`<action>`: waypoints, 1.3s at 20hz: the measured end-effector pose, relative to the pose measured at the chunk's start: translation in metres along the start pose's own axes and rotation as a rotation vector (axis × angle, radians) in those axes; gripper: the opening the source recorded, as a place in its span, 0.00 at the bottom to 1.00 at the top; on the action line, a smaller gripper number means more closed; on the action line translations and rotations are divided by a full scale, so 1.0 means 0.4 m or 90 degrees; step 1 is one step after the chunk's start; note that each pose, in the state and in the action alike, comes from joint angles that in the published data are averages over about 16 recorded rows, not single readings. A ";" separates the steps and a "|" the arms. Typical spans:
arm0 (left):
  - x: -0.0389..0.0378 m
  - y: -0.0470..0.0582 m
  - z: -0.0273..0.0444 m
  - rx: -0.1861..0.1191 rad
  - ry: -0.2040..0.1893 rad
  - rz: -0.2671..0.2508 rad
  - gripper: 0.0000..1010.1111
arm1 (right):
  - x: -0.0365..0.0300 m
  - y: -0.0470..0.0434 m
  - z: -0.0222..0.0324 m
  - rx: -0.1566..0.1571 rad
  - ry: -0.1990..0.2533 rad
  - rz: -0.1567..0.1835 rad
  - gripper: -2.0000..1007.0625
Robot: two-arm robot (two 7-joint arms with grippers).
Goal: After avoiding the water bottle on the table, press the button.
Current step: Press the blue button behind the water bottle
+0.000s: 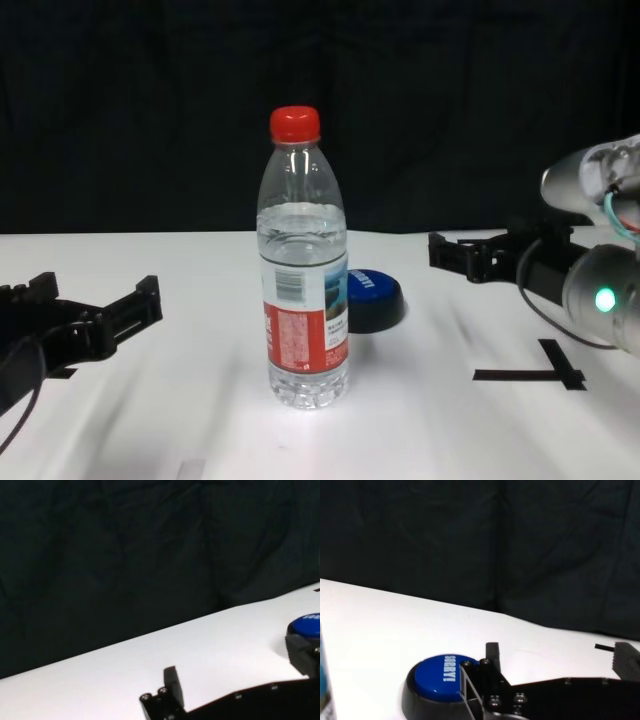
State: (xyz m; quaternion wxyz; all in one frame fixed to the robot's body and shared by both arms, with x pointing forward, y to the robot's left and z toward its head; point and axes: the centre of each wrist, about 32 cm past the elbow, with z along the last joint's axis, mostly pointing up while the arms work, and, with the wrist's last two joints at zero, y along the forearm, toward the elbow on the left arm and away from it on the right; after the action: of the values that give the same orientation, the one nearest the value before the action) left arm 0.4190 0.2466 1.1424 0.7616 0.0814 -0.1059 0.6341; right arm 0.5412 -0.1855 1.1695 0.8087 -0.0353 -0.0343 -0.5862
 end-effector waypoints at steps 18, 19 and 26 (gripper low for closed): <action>0.000 0.000 0.000 0.000 0.000 0.000 0.99 | 0.013 0.072 0.000 -0.008 -0.017 0.022 1.00; 0.000 0.000 0.000 0.000 0.000 0.000 0.99 | 0.013 0.076 0.000 -0.007 -0.018 0.023 1.00; 0.000 0.000 0.000 0.000 0.000 0.000 0.99 | 0.017 0.102 0.003 -0.005 -0.024 0.028 1.00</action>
State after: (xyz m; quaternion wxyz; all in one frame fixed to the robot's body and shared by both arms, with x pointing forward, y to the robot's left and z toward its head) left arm 0.4190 0.2466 1.1424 0.7616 0.0814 -0.1059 0.6341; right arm 0.5820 -0.1791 1.1706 0.8203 -0.0504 -0.0463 -0.5678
